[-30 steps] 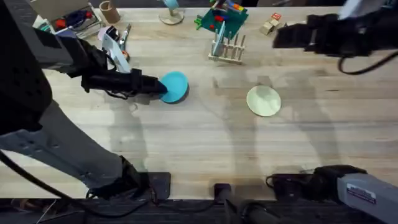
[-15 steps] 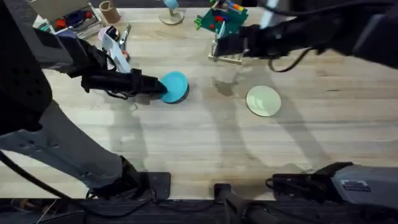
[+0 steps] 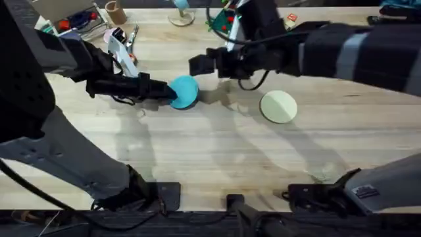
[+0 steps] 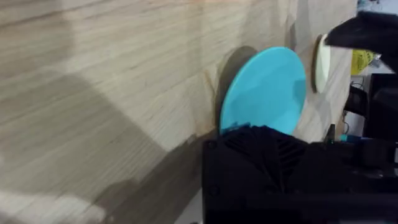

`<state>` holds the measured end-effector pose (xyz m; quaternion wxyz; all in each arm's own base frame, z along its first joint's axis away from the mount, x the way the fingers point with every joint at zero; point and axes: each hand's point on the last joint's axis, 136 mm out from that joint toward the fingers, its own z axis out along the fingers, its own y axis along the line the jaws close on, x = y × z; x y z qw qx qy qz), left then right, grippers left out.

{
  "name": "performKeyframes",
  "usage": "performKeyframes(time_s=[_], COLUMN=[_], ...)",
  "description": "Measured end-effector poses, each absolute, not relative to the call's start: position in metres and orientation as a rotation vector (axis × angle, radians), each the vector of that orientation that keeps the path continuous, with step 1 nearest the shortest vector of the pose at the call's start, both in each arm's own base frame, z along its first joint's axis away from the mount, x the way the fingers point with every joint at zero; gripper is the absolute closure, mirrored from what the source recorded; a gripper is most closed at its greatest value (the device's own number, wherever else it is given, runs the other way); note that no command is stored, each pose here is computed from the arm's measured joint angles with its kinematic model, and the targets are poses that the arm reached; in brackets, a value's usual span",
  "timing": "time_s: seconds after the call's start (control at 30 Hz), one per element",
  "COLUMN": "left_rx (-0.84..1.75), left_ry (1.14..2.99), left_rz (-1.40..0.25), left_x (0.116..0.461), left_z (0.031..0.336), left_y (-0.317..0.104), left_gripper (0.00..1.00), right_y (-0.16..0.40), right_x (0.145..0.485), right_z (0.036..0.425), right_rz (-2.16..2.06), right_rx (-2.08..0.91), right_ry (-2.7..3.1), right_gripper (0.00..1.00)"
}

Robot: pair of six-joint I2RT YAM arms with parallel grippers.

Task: Pick up the plates from the table one by one and place each into a slot on the dish rack.

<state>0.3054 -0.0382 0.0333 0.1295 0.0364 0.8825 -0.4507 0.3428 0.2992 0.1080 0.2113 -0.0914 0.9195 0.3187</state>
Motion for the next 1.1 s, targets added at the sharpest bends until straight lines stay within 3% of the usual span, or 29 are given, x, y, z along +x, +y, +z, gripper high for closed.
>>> performKeyframes(time_s=[0.33,0.83,1.03,1.1], left_rx=[0.105,0.105,0.105,0.104], left_ry=[2.565,2.565,2.565,2.564], left_rz=[-1.31,-1.309,-1.309,-1.309], left_x=[0.305,0.305,0.305,0.305], left_z=[0.033,0.033,0.033,0.033], left_y=[-0.038,-0.038,-0.038,-0.038], left_gripper=[0.961,0.961,0.961,0.961], right_y=[0.344,0.354,0.359,0.358], right_x=[0.324,0.327,0.323,0.323], right_z=[0.082,0.071,0.072,0.071], right_rz=[0.99,1.054,1.066,1.055], right_rx=[-0.165,0.014,0.013,0.018], right_ry=[2.614,2.646,2.647,2.65], right_gripper=[0.023,0.249,0.415,0.573])
